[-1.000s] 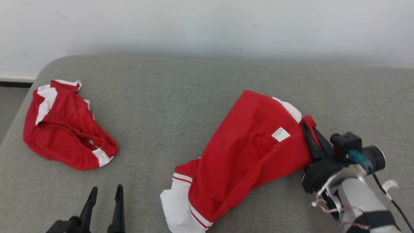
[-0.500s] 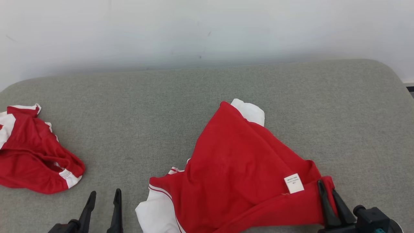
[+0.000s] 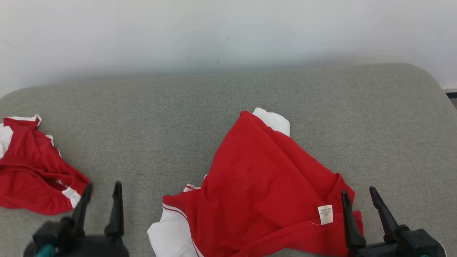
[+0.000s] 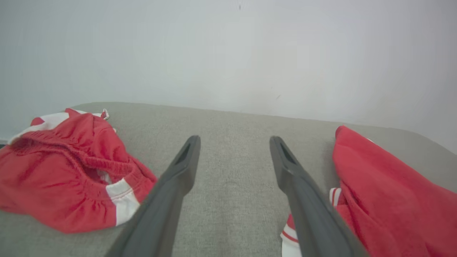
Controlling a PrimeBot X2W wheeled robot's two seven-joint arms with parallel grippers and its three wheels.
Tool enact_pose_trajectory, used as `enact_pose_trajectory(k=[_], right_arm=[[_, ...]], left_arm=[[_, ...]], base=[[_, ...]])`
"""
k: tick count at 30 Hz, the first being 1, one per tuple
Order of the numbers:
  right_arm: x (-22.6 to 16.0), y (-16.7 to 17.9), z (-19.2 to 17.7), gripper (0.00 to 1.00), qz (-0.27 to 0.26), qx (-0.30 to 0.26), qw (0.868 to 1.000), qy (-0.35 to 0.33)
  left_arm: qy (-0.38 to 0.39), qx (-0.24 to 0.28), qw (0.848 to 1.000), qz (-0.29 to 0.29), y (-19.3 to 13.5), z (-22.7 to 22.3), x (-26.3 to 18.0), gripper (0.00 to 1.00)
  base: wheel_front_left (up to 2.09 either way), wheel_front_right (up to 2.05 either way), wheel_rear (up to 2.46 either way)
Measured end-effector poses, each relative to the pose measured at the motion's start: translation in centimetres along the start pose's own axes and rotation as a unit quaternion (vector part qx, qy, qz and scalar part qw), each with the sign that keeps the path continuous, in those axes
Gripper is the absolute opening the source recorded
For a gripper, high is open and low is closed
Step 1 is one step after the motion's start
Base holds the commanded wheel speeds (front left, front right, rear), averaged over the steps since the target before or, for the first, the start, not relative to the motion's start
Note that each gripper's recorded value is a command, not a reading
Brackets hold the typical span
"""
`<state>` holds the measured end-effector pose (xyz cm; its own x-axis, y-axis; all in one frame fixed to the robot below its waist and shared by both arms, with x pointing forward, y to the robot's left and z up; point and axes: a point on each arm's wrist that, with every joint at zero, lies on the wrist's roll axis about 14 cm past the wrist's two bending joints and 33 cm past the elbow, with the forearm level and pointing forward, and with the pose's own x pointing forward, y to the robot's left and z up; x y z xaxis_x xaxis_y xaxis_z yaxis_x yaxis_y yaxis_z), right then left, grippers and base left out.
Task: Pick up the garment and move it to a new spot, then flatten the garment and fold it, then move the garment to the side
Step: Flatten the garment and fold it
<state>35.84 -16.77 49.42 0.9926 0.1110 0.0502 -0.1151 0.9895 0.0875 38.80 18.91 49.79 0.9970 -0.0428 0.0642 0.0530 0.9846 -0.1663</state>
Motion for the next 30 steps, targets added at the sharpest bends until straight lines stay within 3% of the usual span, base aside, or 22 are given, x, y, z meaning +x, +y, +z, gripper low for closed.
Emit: enact_pose_trajectory(k=[9, 15, 22, 30], right_arm=[[1.1, 0.0, 0.2, 1.00, -0.004, 0.004, 1.000, -0.006], [1.6, -1.1, 0.0, 1.00, -0.022, 0.002, 1.000, -0.002], [1.2, -2.9, -0.5, 1.00, -0.055, 0.019, 0.998, 0.006], [0.0, -5.6, -1.0, 1.00, -0.102, 0.025, 0.994, 0.017]], left_arm=[[-0.094, 0.047, 0.989, -0.106, -4.1, 7.5, 8.7, 1.00], [-0.095, 0.043, 0.976, -0.190, -9.0, 10.5, 14.3, 1.00], [-0.014, 0.048, 0.960, -0.275, -14.7, 7.8, 18.0, 1.00], [0.132, 0.057, 0.925, -0.351, -19.9, -1.3, 18.3, 1.00]], base=[[0.00, 0.00, 0.00], [0.00, 0.00, 0.00], [0.00, 0.00, 0.00], [0.00, 0.00, 0.00]])
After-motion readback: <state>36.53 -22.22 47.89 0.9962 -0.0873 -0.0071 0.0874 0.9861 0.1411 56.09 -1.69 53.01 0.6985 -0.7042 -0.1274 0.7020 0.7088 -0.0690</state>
